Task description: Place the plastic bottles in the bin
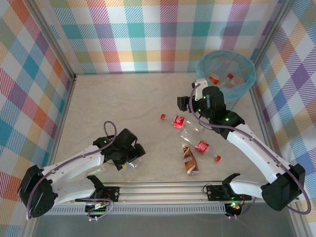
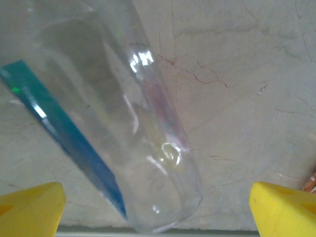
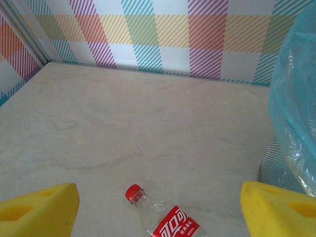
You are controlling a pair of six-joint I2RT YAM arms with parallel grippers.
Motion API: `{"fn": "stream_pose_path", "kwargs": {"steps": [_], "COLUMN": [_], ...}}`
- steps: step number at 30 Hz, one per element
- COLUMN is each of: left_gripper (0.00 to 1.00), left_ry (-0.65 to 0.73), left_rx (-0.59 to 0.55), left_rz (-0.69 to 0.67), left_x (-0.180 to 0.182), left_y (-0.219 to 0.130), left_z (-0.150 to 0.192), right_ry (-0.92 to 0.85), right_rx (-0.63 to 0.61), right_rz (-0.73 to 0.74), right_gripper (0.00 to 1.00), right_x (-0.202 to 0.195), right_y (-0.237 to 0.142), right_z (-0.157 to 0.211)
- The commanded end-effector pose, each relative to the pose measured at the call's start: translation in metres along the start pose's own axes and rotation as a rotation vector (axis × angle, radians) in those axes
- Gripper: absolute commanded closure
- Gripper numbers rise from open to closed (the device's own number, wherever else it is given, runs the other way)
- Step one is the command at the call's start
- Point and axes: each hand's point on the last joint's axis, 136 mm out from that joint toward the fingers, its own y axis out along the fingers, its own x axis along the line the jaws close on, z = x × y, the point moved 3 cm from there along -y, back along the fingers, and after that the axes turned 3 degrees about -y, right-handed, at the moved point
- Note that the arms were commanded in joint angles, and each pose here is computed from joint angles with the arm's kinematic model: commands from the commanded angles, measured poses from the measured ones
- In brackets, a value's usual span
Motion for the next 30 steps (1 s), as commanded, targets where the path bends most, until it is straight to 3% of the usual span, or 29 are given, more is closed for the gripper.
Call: {"fn": "stream_pose_path", "kwargs": {"steps": [1,12,14,17,20,30], "left_gripper": [0.08,0.25,0.22,0.08,0.04,0.14], "left_ry": [0.051,0.128,0.133,0.133,0.138,0.219], "left_rx": [-0.020,-0.005,-0.003,-0.005,-0.005,-0.003], "left_rz": [0.034,-0.006,-0.019,-0.047,-0.052,-0.100], "left_x": [-0.014,-0.011,-0.011,-0.010,-0.013,-0.020], "left_y": [0.005,0.022,0.025,0.028,0.030,0.033], "left_z": [-0.004,-0.004,-0.005,-0.007,-0.010,-0.022], "right_ry": [-0.023,0.013,0.013,0.012,0.013,0.015], "right_rx": [-0.040,-0.028,-0.034,-0.046,-0.048,-0.032], "right_rz": [-0.025,-0.043,-0.036,-0.032,-0.032,-0.031], "right_gripper": [0.15,0.14,0.14,0.14,0.14,0.14], "right_x": [0.004,0.006,0.005,0.005,0.005,0.006], "right_y": [-0.007,-0.009,-0.009,-0.011,-0.010,-0.005], "right_z": [-0.010,-0.008,-0.009,-0.013,-0.014,-0.013]}}
